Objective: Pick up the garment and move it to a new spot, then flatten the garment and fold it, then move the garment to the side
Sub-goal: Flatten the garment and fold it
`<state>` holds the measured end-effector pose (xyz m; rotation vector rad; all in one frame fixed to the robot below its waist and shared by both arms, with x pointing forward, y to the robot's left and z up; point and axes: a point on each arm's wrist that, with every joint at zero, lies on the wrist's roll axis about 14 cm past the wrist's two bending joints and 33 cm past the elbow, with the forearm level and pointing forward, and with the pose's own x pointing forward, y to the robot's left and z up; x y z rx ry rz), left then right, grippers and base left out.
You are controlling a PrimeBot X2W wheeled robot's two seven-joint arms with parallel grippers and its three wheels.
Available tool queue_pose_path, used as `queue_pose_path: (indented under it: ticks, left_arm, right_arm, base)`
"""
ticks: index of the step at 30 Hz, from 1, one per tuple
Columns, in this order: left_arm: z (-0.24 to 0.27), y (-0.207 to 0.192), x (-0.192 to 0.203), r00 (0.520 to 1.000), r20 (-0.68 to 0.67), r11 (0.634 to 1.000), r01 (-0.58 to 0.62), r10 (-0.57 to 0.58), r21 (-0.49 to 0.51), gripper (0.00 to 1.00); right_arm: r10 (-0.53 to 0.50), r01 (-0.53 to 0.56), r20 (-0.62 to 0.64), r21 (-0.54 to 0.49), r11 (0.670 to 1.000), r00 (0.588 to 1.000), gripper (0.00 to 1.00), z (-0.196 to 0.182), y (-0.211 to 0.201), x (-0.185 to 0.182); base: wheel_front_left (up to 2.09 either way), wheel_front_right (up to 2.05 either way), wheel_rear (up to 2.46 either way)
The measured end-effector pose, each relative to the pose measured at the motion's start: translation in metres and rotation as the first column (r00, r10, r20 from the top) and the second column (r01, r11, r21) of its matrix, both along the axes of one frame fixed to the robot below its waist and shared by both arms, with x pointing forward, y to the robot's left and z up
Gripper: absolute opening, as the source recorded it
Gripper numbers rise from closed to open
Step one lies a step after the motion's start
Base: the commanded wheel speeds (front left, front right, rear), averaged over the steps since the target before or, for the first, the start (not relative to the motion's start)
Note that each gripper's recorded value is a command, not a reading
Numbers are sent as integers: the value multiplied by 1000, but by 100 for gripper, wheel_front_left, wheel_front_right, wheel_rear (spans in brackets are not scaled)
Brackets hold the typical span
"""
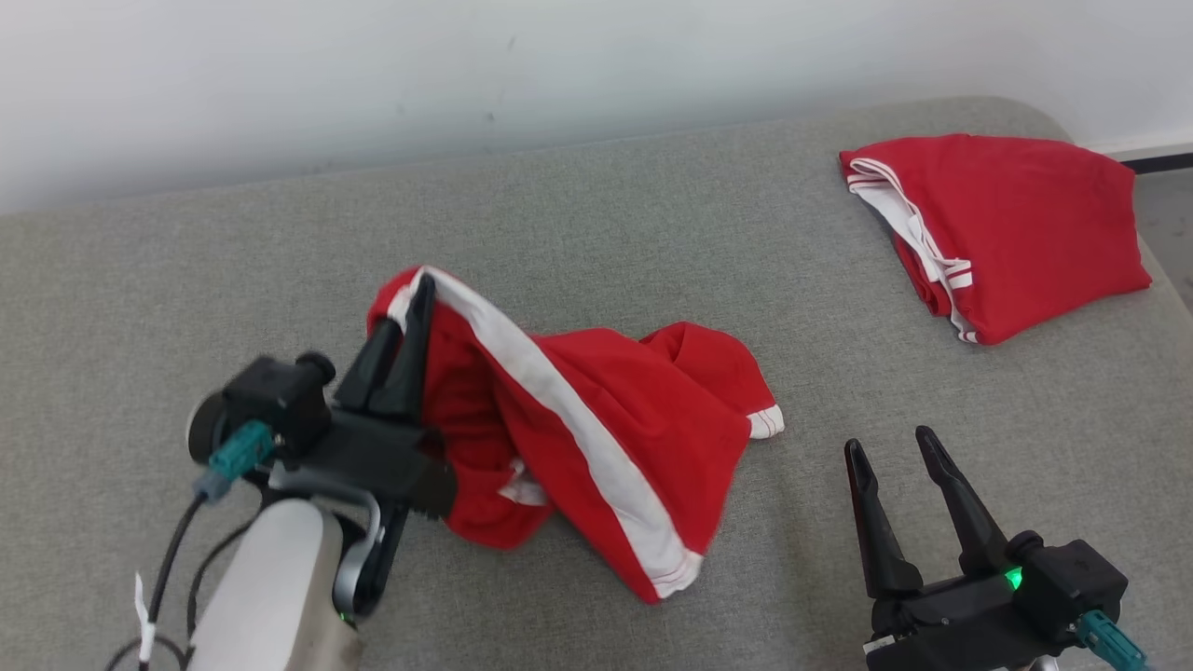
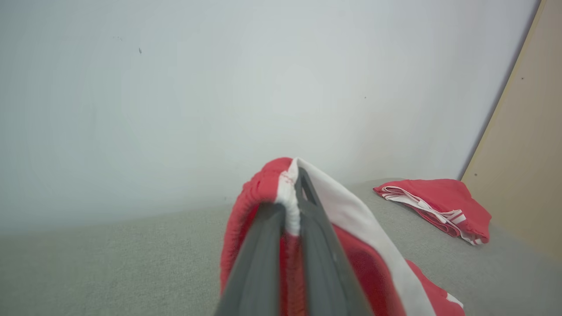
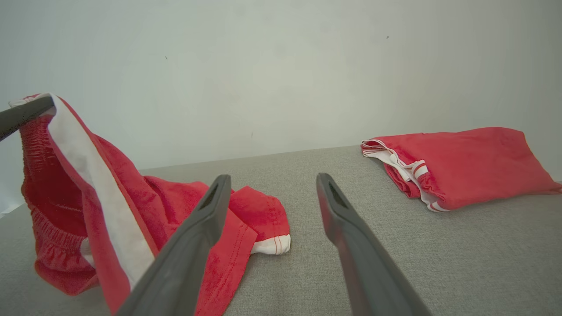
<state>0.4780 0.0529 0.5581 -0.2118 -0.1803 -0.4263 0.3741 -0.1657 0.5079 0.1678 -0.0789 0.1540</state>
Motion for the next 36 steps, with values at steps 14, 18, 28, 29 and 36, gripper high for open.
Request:
queue_pose_path:
  ticks: [14,18,28,29,36]
  left_arm:
    - [45,-15,-7,991,122,998,59,-60,18,0]
    - [9,-8,-28,998,32,998,54,-55,26,0]
    - [-74,25,-100,978,-209,1000,-28,28,6,0]
    - [-81,29,-105,973,-228,999,-37,39,13,0]
    - [-108,58,-126,942,-309,992,-123,129,37,63]
  right_arm:
    - [30,-29,-6,11,1000,1000,100,-3,13,0]
    - [53,-53,-7,14,999,999,100,-3,21,2]
    - [114,-114,-17,6,993,993,100,-7,38,4]
    - [123,-123,-16,6,992,992,100,-7,41,4]
    - [158,-159,-16,0,987,987,100,-6,51,4]
  base:
    - [0,0,0]
    - [0,0,0]
    - [0,0,0]
    - [0,0,0]
    - [0,0,0]
